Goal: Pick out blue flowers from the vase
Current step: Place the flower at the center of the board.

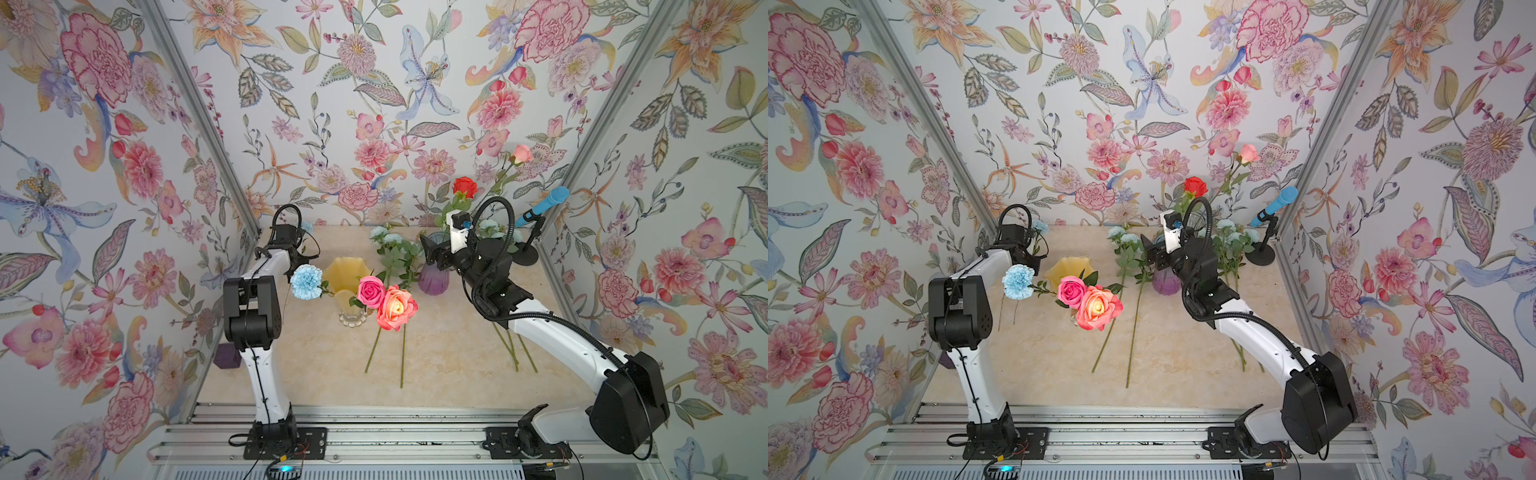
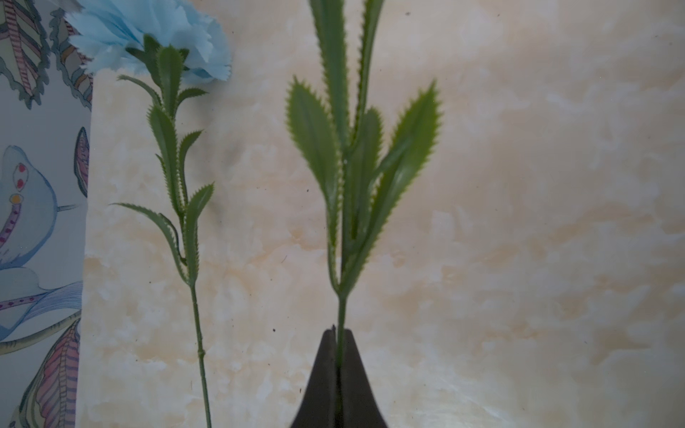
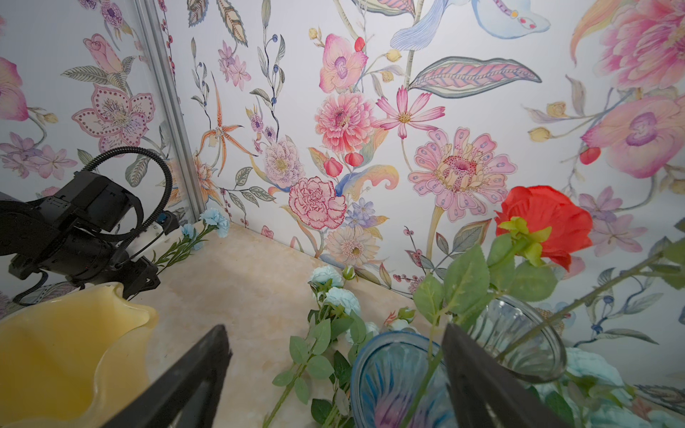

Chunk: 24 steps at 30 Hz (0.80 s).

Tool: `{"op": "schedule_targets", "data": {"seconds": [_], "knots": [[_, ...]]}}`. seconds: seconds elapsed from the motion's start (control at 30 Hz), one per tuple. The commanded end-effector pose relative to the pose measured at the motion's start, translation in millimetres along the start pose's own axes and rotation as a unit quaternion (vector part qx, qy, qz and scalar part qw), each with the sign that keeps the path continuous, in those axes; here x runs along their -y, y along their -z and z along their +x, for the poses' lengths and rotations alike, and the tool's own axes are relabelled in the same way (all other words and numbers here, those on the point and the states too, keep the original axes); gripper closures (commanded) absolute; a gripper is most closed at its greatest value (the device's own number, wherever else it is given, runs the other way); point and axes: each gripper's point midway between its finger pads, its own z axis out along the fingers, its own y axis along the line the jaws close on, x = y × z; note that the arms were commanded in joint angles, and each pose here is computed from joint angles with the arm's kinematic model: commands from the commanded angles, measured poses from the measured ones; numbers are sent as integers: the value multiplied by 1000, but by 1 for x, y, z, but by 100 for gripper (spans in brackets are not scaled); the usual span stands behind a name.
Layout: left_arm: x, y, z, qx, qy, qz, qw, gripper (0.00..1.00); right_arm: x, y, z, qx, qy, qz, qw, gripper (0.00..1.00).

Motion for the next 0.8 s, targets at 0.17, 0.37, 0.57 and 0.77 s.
{"op": "schedule_targets", "data": {"seconds": [0.17, 0.37, 0.57, 0.77], "knots": [[-17, -9, 3, -17, 28, -20, 999, 100, 1, 0, -15, 16, 9, 7, 1000, 9], [-21, -18, 8, -31, 34, -31, 998, 99, 1, -2, -13, 13, 9, 7, 1000, 9], [-16, -28, 17, -45, 37, -25, 998, 88, 2, -2, -12, 12, 10, 9, 1000, 10], [-22, -9, 0, -4, 54, -37, 998, 63, 0, -2, -15, 5, 12, 2, 1000, 9]]}}
